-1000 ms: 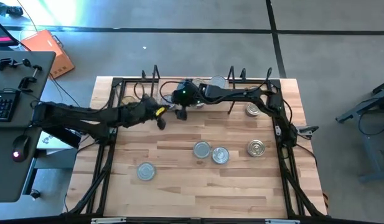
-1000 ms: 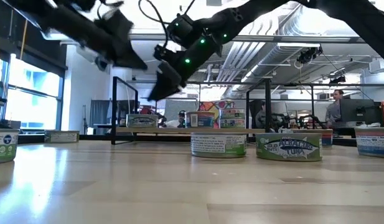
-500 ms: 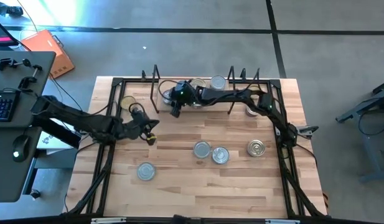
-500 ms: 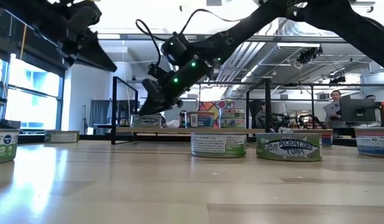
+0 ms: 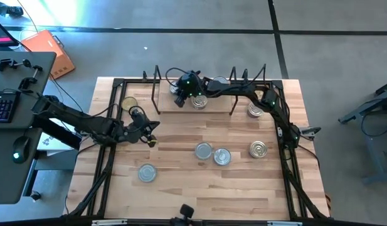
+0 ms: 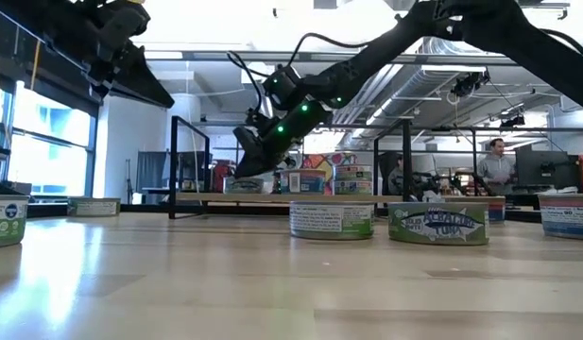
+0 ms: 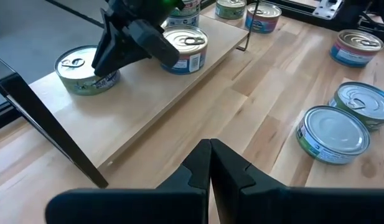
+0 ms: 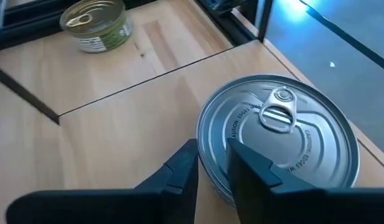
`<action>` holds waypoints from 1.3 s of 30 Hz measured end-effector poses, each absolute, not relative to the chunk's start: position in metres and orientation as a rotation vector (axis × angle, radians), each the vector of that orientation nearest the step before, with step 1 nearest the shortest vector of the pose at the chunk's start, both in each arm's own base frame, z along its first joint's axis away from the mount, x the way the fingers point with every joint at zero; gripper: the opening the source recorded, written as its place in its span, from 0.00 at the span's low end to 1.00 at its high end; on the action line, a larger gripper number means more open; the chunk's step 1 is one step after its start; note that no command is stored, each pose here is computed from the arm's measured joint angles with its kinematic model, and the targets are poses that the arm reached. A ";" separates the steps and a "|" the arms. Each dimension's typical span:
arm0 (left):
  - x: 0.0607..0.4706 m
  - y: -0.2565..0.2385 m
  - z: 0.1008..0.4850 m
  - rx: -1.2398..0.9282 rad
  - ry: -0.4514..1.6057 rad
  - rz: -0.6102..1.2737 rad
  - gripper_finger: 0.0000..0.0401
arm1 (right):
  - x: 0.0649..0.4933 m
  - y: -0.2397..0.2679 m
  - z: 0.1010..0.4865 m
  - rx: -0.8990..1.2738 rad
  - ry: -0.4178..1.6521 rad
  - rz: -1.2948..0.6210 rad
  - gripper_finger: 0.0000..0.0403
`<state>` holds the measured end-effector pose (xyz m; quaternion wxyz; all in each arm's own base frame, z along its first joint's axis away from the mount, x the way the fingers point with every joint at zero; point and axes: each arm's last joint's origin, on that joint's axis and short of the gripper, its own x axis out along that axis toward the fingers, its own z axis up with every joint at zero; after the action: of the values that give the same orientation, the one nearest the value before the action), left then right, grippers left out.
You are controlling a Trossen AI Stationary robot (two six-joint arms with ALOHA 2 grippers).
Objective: Stack canned seafood by type on shelf
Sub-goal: Put the green tuna can on the shelf, then put the green-white tuna can on the shelf
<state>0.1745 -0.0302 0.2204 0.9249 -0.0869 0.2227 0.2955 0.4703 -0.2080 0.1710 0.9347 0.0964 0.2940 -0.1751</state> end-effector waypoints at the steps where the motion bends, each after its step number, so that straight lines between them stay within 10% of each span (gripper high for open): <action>1: 0.175 -0.030 0.220 -0.178 0.456 0.607 0.00 | 0.471 -0.207 0.171 0.196 0.600 -0.354 0.18; 20: 0.170 -0.034 0.217 -0.191 0.485 0.616 0.00 | 0.473 -0.170 0.235 -0.009 0.587 -0.318 0.18; 39: 0.143 -0.049 0.186 -0.315 0.426 0.755 0.00 | 0.320 0.024 0.238 -0.195 0.632 -0.222 0.17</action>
<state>0.1430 -0.0495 0.1862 0.8955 -0.1520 0.2057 0.3643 0.3197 0.0238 0.2380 0.9397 -0.0957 0.3098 -0.1088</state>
